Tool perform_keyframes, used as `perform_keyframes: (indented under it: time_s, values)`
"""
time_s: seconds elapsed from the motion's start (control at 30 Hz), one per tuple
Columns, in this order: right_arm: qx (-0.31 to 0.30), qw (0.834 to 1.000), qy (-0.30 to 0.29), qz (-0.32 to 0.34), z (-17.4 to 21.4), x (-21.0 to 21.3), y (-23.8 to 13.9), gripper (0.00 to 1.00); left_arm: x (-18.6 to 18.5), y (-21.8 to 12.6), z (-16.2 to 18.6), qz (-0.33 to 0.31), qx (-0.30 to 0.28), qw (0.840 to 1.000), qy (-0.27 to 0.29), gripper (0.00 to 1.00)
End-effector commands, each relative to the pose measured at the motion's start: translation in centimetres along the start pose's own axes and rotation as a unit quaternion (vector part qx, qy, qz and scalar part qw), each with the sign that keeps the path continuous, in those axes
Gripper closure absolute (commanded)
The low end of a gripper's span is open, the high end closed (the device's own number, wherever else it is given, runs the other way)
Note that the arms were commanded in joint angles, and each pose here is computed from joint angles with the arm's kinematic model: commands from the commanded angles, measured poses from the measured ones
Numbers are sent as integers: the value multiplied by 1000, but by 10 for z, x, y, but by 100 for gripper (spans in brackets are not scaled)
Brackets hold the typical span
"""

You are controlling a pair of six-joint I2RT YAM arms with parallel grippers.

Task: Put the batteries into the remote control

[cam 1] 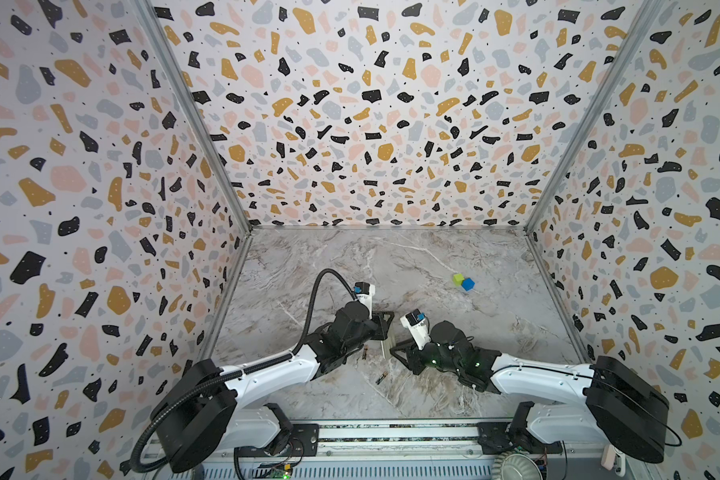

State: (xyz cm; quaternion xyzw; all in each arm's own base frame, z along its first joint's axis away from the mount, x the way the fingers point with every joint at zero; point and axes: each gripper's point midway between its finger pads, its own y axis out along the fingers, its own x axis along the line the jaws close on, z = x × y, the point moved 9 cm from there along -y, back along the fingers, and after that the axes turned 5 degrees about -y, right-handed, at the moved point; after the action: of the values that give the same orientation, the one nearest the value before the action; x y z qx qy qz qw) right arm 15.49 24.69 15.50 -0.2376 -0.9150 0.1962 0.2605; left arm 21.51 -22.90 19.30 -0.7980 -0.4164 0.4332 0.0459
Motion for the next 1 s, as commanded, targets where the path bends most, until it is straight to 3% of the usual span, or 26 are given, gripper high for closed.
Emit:
perform_keyframes:
  time_s: [0.0,0.97]
  values:
    - [-7,1000,9,-7,0,-1,1,70,-33,-1,-22,65,-41,997,-7,100]
    - [-22,1000,20,-3,5,-8,-8,76,-18,11,-17,6,-71,997,-6,100]
